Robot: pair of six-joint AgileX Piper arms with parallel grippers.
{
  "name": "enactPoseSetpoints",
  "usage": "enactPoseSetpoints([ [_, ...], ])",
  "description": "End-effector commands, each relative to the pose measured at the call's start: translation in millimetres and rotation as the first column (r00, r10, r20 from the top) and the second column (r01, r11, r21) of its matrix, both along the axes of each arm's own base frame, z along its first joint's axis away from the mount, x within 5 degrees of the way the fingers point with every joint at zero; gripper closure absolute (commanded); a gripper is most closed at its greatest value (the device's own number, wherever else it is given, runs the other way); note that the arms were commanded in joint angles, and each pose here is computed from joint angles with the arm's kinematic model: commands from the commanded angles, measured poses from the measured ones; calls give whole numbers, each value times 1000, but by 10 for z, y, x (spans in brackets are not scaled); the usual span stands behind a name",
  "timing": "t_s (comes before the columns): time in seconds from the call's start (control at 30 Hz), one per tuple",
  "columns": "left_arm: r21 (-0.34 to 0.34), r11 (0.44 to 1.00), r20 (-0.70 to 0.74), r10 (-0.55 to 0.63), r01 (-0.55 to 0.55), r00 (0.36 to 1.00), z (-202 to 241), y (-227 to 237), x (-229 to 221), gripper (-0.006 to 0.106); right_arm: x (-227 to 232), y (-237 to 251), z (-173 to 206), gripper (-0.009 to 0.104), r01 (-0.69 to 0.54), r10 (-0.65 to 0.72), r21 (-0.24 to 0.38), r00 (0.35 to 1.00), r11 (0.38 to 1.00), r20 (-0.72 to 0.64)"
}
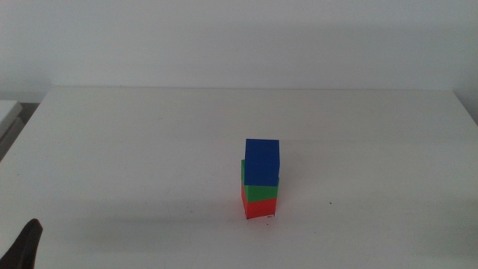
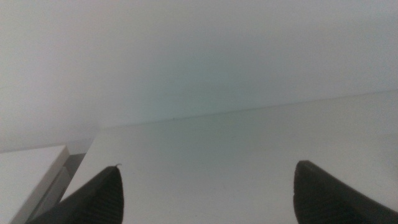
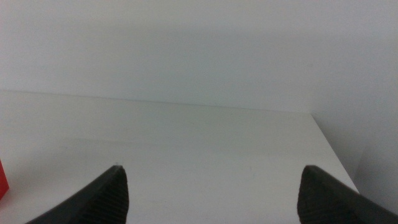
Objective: Stack red cubes first, then green, then blue cubes in a specific spot.
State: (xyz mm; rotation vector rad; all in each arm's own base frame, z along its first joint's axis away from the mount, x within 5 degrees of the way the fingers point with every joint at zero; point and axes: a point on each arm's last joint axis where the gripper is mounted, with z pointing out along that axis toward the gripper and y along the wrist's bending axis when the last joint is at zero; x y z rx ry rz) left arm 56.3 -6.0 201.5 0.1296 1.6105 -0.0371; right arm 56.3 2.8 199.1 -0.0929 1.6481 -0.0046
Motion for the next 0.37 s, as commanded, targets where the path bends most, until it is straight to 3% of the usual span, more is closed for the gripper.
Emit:
enactPoseSetpoints([
  [0.0, 10, 1000, 18, 2, -2, 1000, 13, 2, -1, 7, -1, 1, -2, 7, -4, 4, -20, 1000, 1000, 10],
  [0.33, 51, 999, 22, 4, -6, 1000, 13, 6, -1, 7, -1, 1, -2, 7, -4, 4, -20, 1000, 1000, 10],
])
